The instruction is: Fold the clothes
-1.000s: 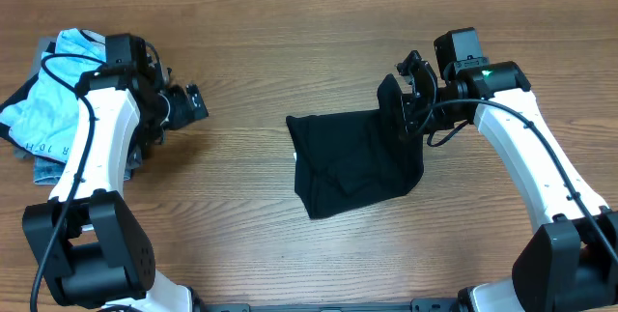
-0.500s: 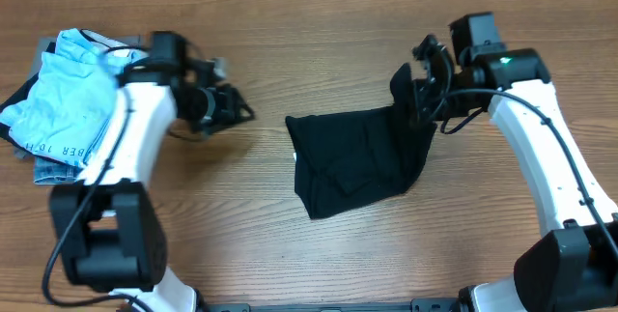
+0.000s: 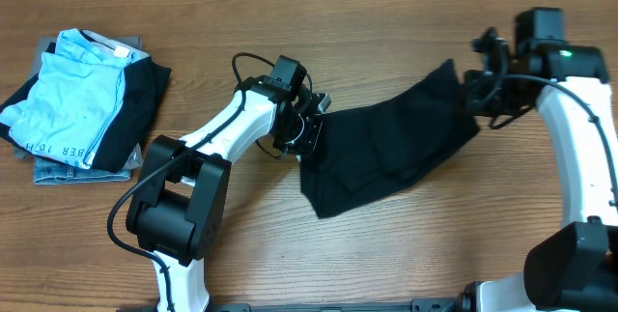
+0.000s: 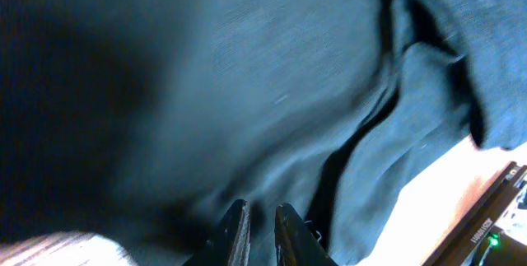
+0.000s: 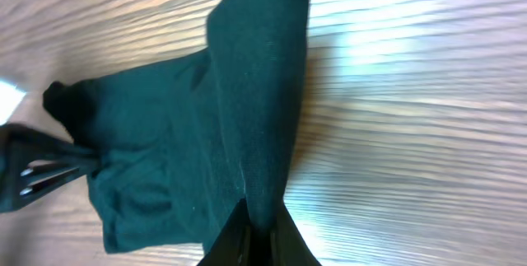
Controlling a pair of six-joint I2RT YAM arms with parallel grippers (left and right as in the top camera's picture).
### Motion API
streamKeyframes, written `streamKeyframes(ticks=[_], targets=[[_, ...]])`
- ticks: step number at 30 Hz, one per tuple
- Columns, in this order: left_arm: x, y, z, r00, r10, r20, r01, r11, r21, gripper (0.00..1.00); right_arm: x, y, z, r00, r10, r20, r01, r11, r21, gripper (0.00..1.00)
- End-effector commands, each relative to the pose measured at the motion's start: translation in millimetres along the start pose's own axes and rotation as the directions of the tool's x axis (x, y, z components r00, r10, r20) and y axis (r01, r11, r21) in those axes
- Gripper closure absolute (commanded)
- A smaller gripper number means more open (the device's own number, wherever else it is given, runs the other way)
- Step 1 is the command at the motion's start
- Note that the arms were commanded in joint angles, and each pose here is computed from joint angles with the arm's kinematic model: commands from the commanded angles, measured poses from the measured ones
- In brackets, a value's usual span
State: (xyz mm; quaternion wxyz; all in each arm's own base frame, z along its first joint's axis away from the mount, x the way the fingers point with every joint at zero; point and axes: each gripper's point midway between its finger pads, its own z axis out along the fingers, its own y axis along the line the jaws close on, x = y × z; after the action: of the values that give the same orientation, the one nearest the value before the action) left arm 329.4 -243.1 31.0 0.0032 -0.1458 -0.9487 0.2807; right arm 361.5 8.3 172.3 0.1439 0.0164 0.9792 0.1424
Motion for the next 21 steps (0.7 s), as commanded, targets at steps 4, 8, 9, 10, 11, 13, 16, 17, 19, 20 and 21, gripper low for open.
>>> streamKeyframes(ticks=[4, 8, 9, 10, 11, 13, 16, 17, 19, 20, 21], targets=[[-8, -6, -7, 1.000, -0.008, 0.023, 0.006, 0.999, 0.053, 0.73, -16, -45, -25, 0.995, 0.054, 0.088, -0.057, 0.998, 0.029, 0.96], [-21, -28, -14, 0.998, 0.014, 0.059, -0.023, 0.988, 0.151, 0.64, -17, -48, -27, 0.994, 0.056, 0.097, -0.057, 0.998, 0.015, 0.96], [-24, -29, -15, 0.998, 0.002, 0.065, -0.012, 0.988, 0.152, 0.64, -17, -46, -26, 0.994, 0.056, 0.097, -0.056, 0.998, 0.006, 0.96], [-25, -30, -14, 0.998, -0.012, 0.069, 0.002, 0.988, 0.152, 0.65, -17, -44, -26, 0.994, 0.053, 0.097, -0.053, 0.999, 0.000, 0.96], [-26, -28, -13, 0.997, -0.034, 0.072, 0.024, 0.990, 0.139, 0.66, -16, -41, -25, 0.995, 0.046, 0.090, -0.046, 0.999, -0.003, 0.96], [-27, -21, -12, 0.995, -0.062, 0.077, 0.054, 0.994, 0.100, 0.70, -15, -36, -23, 0.996, 0.037, 0.079, -0.036, 0.999, -0.007, 0.96], [-29, -13, -12, 0.992, -0.087, 0.088, 0.082, 0.995, 0.057, 0.81, -14, -25, -20, 0.998, 0.010, 0.066, -0.009, 1.000, -0.016, 0.96], [-29, -11, -11, 0.992, -0.088, 0.088, 0.084, 0.995, 0.048, 0.85, -13, -21, -19, 0.998, 0.001, 0.063, 0.001, 1.000, -0.019, 0.96], [-26, -6, -8, 0.992, -0.096, 0.078, 0.094, 0.995, 0.028, 0.91, -12, -12, -16, 0.998, -0.020, 0.053, 0.021, 0.999, -0.026, 0.96], [-24, -4, -5, 0.992, -0.099, 0.073, 0.098, 0.995, 0.021, 0.94, -12, -8, -15, 0.998, -0.031, 0.048, 0.033, 0.999, -0.030, 0.96], [-21, -2, 0, 0.993, -0.104, 0.060, 0.103, 0.995, 0.015, 0.96, -11, -2, -13, 0.998, -0.044, 0.042, 0.045, 0.998, -0.034, 0.96]])
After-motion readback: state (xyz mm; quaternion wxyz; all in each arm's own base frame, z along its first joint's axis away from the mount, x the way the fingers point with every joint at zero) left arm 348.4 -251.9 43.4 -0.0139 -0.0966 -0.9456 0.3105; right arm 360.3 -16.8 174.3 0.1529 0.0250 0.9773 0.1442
